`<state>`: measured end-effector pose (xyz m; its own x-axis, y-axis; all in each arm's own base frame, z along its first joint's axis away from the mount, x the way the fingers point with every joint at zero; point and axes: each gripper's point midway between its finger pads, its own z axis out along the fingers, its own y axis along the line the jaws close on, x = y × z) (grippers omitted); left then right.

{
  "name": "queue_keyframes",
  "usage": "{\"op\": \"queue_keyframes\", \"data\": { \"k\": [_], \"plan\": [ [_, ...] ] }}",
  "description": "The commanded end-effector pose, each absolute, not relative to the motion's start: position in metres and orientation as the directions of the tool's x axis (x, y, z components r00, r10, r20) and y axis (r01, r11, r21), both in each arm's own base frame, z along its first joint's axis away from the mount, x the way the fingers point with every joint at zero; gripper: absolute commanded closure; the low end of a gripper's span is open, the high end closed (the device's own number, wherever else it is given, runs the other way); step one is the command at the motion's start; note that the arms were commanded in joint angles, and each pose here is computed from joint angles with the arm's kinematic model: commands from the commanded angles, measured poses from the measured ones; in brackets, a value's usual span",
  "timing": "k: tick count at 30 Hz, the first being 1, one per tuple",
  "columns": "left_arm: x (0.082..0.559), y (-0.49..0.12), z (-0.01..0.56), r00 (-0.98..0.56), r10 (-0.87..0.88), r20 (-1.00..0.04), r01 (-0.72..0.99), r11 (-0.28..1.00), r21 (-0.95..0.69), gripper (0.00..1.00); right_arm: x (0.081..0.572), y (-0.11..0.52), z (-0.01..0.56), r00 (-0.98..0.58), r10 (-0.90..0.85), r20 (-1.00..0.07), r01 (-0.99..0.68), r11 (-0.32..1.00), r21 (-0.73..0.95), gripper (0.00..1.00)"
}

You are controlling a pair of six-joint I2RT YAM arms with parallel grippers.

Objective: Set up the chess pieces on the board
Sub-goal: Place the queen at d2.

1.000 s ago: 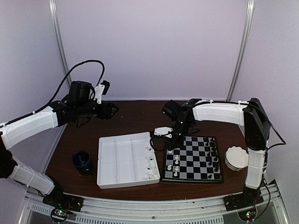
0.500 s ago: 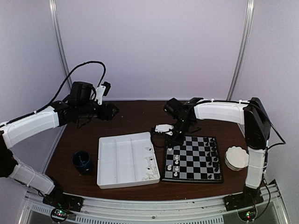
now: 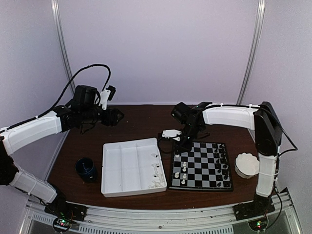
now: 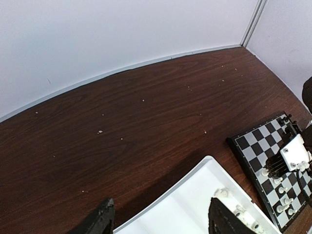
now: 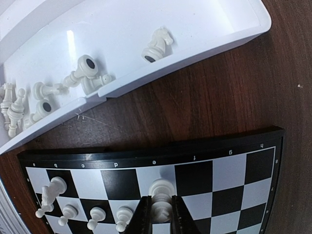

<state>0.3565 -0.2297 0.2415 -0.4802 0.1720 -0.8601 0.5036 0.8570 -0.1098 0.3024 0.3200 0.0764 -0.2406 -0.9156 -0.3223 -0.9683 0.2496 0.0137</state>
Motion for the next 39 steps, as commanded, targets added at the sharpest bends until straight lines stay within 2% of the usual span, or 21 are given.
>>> {"op": "queue_keyframes", "data": {
  "k": [1,20,29,39],
  "plan": [
    [0.362,-0.235,0.257,-0.441,0.164,-0.883,0.516,0.851,-0.100,0.34,0.302,0.317,0.066,-0.264,-0.913,-0.311,-0.963,0.265,0.041,0.99],
    [0.362,-0.234,0.258,-0.434,0.170,-0.885,0.520,0.849,-0.092,0.34,0.299,0.316,0.055,-0.280,-0.913,-0.296,-0.960,0.270,0.074,0.97],
    [0.362,-0.235,0.257,-0.435,0.173,-0.884,0.523,0.847,-0.092,0.34,0.298,0.314,0.055,-0.282,-0.914,-0.292,-0.959,0.273,0.072,0.86],
    [0.361,-0.236,0.257,-0.436,0.174,-0.883,0.528,0.844,-0.094,0.34,0.296,0.314,0.062,-0.287,-0.911,-0.297,-0.958,0.278,0.075,0.78]
  ]
}}
